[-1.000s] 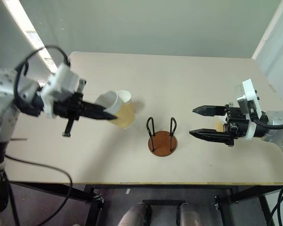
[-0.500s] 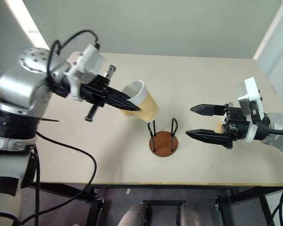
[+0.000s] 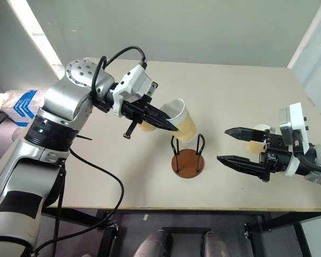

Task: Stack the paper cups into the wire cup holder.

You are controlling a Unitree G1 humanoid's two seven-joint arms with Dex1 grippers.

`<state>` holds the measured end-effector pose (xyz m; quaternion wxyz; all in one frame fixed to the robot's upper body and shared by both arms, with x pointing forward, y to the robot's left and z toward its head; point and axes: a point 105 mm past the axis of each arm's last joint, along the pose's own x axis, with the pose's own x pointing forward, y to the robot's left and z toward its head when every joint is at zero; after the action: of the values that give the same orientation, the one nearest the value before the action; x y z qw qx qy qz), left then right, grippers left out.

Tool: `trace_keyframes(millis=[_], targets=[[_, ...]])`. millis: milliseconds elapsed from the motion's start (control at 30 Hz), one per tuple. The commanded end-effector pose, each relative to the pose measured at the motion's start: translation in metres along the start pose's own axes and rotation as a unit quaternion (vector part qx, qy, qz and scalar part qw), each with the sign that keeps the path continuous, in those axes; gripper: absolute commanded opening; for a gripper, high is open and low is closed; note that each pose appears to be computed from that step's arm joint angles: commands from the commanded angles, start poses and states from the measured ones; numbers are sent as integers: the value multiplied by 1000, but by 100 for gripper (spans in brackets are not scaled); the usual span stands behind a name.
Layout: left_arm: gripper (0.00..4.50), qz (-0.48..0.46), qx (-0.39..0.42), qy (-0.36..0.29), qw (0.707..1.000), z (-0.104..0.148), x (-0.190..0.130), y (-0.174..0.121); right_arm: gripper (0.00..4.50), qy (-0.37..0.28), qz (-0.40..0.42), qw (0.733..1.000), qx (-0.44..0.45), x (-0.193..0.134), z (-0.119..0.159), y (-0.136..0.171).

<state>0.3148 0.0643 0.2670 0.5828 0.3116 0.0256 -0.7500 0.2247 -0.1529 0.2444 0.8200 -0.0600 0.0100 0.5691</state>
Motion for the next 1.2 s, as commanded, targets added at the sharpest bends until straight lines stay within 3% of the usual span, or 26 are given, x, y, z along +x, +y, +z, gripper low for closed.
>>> trace_keyframes(millis=[33,200,300,467,667,700,900,1200], targets=[[2,-34,34,20,999,3,2,-10,400,-9,-6,999,-30,-4,11,2],[2,-40,48,38,997,-8,15,-13,400,-5,-11,999,-34,-2,10,-2],[60,-29,51,32,998,-7,23,-10,400,-4,-15,999,-35,-2,10,-4],[223,12,56,4,998,5,24,2,400,10,-32,999,-42,-6,7,-11],[429,70,58,-26,995,18,2,10,400,71,-116,990,-49,-13,-4,-43],[442,86,58,-33,994,20,-4,12,400,88,-132,986,-50,-15,-7,-49],[442,230,18,-83,969,22,-57,22,400,212,-211,947,-119,-34,-26,-95],[442,337,-54,-61,938,-18,-87,1,400,357,-176,894,-204,-51,-57,-130]])
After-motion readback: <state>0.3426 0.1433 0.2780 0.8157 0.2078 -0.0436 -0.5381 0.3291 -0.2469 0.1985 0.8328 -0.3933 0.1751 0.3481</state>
